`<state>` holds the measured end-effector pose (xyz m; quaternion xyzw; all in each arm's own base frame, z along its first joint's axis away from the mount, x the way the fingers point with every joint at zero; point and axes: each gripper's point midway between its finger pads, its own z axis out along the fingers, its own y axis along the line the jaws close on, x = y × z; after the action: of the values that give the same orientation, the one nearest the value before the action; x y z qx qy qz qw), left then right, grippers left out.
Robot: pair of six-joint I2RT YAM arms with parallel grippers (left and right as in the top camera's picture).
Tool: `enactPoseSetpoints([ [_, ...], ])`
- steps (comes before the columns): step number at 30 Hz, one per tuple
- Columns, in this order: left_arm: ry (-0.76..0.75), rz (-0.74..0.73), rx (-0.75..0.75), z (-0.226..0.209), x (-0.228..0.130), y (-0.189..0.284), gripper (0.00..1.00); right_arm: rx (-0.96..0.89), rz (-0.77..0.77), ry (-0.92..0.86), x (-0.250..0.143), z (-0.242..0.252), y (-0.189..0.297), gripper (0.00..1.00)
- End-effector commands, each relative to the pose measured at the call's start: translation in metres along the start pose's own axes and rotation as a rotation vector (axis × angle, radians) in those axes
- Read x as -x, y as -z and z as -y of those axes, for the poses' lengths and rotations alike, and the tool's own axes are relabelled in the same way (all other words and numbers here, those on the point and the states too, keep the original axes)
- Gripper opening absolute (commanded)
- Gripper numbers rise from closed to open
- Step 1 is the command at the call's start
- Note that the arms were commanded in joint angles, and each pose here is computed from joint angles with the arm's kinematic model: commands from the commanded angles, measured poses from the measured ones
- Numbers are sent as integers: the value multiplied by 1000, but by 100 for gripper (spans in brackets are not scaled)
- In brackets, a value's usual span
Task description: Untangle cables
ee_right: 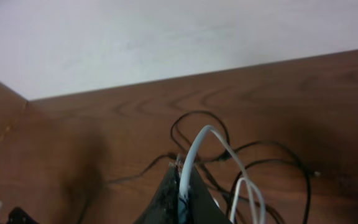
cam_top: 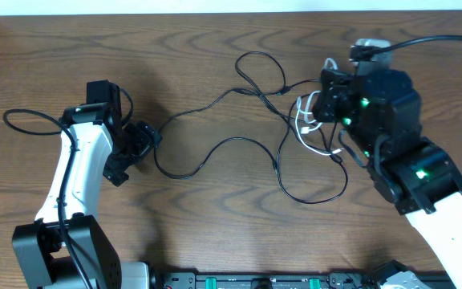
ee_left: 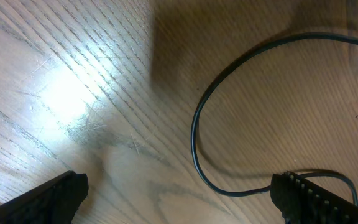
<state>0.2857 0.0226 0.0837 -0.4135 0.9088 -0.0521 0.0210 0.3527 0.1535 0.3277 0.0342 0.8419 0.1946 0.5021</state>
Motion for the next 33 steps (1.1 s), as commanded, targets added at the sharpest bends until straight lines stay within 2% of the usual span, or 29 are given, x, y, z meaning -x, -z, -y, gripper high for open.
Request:
enactPoseSetpoints([
  [1, 9, 14, 15, -2, 3, 1, 99, 3, -52, -2, -14, -6, -10, 1],
  [5, 9, 13, 16, -3, 2, 1, 99, -50, -166, 16, -44, 5, -26, 1],
  [10, 9, 14, 15, -2, 3, 1, 99, 8, -195, 11, -50, -6, -35, 1],
  [16, 9, 13, 16, -3, 2, 1, 99, 138, -114, -4, -26, -32, -26, 1],
  [21, 9, 14, 15, -2, 3, 1, 99, 168, 49, 56, 14, -40, -6, 1],
  [26, 9, 14, 15, -2, 3, 1, 99, -31, 194, 117, 44, -7, 10, 1],
  [33, 9, 14, 16, -2, 3, 1, 99, -541, 313, 248, 73, 76, 40, 1],
])
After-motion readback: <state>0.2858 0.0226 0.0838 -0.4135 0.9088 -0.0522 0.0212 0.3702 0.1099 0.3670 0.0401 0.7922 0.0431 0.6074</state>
